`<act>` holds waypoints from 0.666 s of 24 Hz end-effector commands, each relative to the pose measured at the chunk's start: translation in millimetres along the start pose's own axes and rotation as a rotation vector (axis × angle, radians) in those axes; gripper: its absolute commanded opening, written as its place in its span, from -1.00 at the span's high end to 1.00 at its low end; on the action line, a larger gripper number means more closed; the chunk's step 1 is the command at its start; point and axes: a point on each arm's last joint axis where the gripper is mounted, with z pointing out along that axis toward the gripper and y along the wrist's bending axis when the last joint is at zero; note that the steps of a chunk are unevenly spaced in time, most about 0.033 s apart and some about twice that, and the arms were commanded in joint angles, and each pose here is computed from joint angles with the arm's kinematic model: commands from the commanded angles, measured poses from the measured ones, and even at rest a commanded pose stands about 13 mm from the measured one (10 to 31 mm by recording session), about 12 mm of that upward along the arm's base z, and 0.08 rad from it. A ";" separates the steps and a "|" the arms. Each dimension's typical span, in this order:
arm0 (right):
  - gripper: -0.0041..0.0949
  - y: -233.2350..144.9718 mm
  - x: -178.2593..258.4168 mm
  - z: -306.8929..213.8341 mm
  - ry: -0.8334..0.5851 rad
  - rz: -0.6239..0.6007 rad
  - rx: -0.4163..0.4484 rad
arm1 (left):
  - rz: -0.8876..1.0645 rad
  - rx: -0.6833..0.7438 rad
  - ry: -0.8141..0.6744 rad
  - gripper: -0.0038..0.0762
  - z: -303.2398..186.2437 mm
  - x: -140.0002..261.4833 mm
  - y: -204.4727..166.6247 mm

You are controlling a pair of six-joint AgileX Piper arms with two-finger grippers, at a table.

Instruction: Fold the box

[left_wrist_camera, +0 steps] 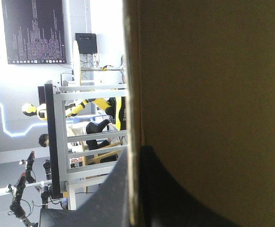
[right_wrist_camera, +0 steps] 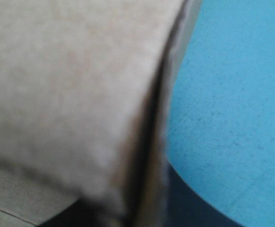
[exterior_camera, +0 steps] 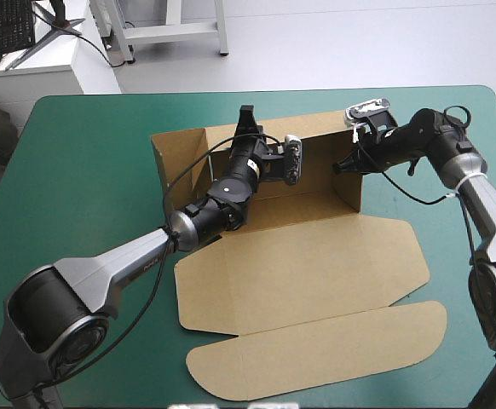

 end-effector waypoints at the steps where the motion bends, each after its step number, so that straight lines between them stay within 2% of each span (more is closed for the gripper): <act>1: 0.92 16.8 -8.5 -15.3 -0.031 -0.009 -0.083 | 0.003 -0.071 -0.079 0.93 -17.0 -10.3 25.1; 6: 0.92 18.3 -7.5 -15.1 -0.017 0.019 -0.093 | 0.004 -0.067 -0.090 0.91 -17.0 -11.1 24.2; 8: 0.92 18.6 -7.0 -15.2 -0.011 0.024 -0.097 | 0.005 -0.063 -0.106 0.81 -17.1 -12.6 23.8; 10: 0.92 19.1 -6.1 -15.2 -0.002 0.024 -0.102 | 0.006 -0.056 -0.129 0.60 -17.3 -14.6 23.3; 14: 0.92 20.9 -5.4 -14.2 0.014 0.012 -0.093 | -0.053 -0.028 -0.211 -0.01 -18.4 -21.9 21.2; 16: 0.92 20.9 -5.4 -14.2 0.014 0.016 -0.093 | -0.072 -0.009 -0.266 -0.20 -19.6 -26.8 19.8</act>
